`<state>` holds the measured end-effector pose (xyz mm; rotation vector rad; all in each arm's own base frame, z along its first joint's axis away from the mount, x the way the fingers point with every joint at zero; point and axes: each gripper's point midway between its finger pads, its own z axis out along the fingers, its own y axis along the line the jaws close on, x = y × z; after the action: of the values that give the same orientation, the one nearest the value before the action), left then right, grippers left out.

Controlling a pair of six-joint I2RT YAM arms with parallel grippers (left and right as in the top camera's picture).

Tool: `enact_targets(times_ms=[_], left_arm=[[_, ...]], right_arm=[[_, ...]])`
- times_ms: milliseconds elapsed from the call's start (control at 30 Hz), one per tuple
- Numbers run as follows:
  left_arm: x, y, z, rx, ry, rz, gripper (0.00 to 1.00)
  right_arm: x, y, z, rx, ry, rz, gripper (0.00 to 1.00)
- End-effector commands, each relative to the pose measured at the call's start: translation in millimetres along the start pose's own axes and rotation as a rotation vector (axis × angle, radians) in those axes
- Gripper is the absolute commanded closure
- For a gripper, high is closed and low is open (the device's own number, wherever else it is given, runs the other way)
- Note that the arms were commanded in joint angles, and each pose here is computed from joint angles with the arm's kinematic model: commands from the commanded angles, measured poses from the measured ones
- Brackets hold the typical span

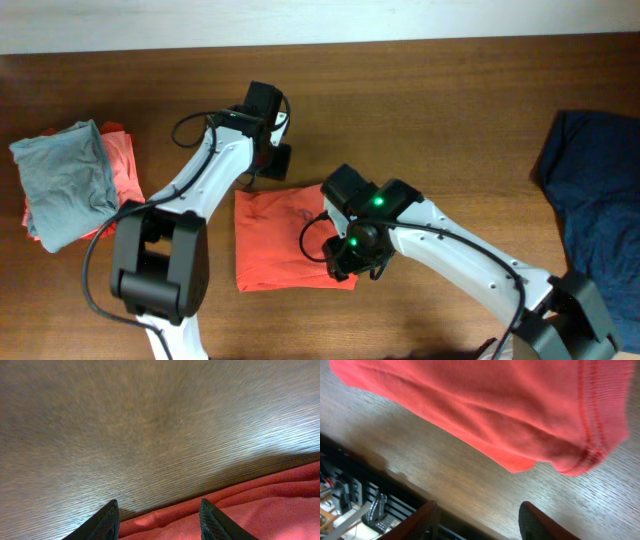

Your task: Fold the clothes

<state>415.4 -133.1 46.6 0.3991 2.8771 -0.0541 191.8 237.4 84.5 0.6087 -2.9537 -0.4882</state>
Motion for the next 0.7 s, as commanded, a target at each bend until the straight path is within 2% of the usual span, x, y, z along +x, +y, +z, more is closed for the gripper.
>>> enact_targets(times_ms=[0, 233, 433, 600, 667], left_arm=[[12, 2, 16, 0.013, 0.064, 0.021, 0.49], [39, 2, 26, 0.011, 0.180, 0.020, 0.49], [69, 1, 36, 0.021, 0.307, 0.018, 0.50], [103, 1, 24, 0.018, 0.456, 0.017, 0.68], [112, 2, 19, 0.017, 0.497, 0.016, 0.71]], right_arm=[[7, 0, 16, -0.009, 0.034, 0.024, 0.42], [23, 3, 51, -0.102, 0.115, 0.052, 0.41], [25, -6, 70, -0.085, 0.145, 0.066, 0.41], [10, -33, 71, 0.048, 0.072, 0.069, 0.41], [4, -47, 68, 0.088, 0.050, 0.092, 0.41]])
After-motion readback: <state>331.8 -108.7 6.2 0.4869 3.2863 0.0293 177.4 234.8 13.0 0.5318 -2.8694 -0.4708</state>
